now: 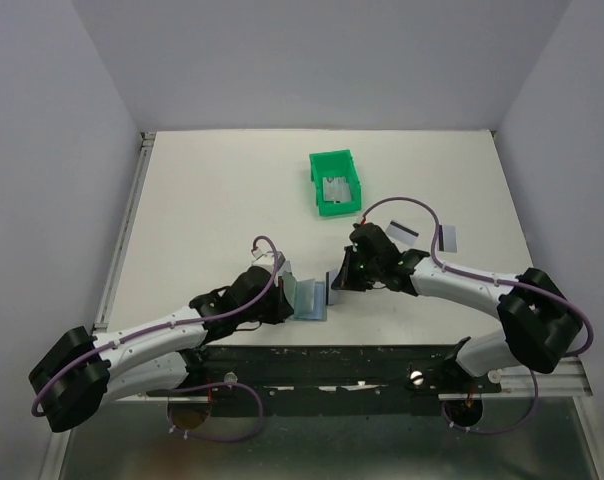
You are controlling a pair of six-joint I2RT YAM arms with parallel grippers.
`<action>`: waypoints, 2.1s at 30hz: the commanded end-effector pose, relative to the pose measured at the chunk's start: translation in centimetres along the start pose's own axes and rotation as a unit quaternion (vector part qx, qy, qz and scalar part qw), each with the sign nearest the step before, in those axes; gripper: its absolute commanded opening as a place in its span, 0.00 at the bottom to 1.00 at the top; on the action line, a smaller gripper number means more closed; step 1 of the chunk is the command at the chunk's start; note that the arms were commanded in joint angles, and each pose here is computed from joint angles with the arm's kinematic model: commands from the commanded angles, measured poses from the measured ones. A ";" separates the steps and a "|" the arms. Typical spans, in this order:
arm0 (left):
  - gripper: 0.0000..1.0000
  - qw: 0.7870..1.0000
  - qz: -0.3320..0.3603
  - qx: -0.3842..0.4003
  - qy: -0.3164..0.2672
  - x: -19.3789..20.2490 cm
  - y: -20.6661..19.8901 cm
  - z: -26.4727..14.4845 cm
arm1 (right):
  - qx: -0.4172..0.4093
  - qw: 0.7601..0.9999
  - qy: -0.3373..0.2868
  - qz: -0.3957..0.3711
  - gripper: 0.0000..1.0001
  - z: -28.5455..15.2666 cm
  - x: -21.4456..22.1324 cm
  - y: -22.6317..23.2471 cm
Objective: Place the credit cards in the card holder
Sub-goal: Insert the credit card into the card holder.
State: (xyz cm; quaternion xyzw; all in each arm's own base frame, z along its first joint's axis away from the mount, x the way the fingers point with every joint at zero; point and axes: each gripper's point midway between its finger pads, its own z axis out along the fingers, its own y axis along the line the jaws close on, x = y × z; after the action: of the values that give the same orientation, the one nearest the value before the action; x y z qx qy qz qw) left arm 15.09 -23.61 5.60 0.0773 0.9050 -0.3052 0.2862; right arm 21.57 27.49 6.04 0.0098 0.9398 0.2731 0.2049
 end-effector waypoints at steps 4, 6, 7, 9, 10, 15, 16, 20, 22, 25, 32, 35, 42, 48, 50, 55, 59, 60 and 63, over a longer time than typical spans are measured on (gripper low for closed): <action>0.00 1.000 -0.003 0.002 -0.006 -0.4 -0.1 0.2 | -0.003 1.000 -0.005 -0.003 0.00 0.5 -0.6 0.7; 0.00 1.000 -0.002 0.002 -0.005 -0.4 -0.2 0.2 | -0.006 1.000 -0.004 -0.001 0.01 0.5 -0.6 0.8; 0.00 1.000 -0.004 0.000 -0.005 -0.3 0.0 0.2 | -0.007 1.000 -0.003 -0.003 0.00 0.5 -0.6 0.9; 0.00 1.000 -0.002 0.000 -0.005 -0.4 -0.1 0.2 | -0.009 1.000 -0.004 -0.002 0.00 0.5 -0.7 1.0; 0.00 1.000 -0.003 0.001 -0.005 -0.4 -0.1 0.2 | -0.010 1.000 -0.005 -0.002 0.00 0.4 -0.7 1.1; 0.00 1.000 -0.002 0.001 -0.005 -0.4 -0.1 0.2 | -0.005 1.000 -0.021 -0.005 0.00 -0.4 -1.2 0.9; 0.00 1.000 -0.003 0.000 -0.005 -0.4 -0.1 0.2 | -0.004 1.000 -0.023 -0.005 0.00 -0.6 -1.3 0.9; 0.00 1.000 -0.004 0.000 -0.005 -0.4 0.0 0.3 | -0.013 0.999 -0.029 -0.007 0.00 -0.9 -1.6 1.4; 0.00 1.000 -0.002 0.002 -0.007 -0.4 -0.2 0.3 | -0.017 0.999 -0.029 -0.007 0.00 -0.9 -1.7 1.6; 0.00 1.000 -0.004 0.001 -0.005 -0.3 0.0 0.3 | -0.019 0.999 -0.028 -0.006 0.00 -0.7 -1.8 1.8; 0.00 1.000 -0.004 0.001 -0.006 -0.3 0.0 0.3 | -0.016 1.000 -0.022 -0.004 0.00 -0.2 -1.6 1.7; 0.00 1.000 -0.004 -0.001 -0.004 -0.2 0.1 0.3 | -0.016 1.000 -0.021 -0.004 0.00 0.0 -1.7 1.8; 0.00 1.000 -0.002 0.001 -0.005 -0.3 0.0 0.3 | -0.005 1.000 -0.016 -0.003 0.01 0.5 -1.5 1.3; 0.00 1.000 -0.003 0.000 -0.005 -0.3 0.1 0.4 | 0.000 1.000 -0.013 0.000 0.00 0.7 -1.4 1.1; 0.00 1.000 -0.003 0.001 -0.005 -0.2 0.0 0.4 | -0.001 1.000 -0.013 0.000 0.00 0.8 -1.4 1.1; 0.00 1.000 -0.004 0.000 -0.005 -0.2 0.1 0.4 | -0.006 1.000 -0.009 0.002 0.00 1.0 -1.3 1.4; 0.00 1.000 -0.004 0.000 -0.004 -0.2 0.1 0.4 | -0.006 1.000 -0.005 0.004 0.01 1.4 -1.2 1.4; 0.00 1.000 -0.004 -0.001 -0.003 -0.1 0.2 0.4 | -0.005 1.000 -0.005 0.005 0.01 1.5 -1.2 1.3; 0.00 1.000 -0.004 0.000 -0.005 -0.2 0.1 0.3 | -0.009 1.000 -0.004 0.007 0.00 1.6 -1.2 1.5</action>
State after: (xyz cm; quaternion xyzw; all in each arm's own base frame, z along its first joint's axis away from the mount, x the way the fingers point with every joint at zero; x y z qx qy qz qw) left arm 15.23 -23.79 5.48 0.0773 0.9047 -0.3057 0.2864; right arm 22.42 28.32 5.35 0.0157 0.9417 0.2698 0.2002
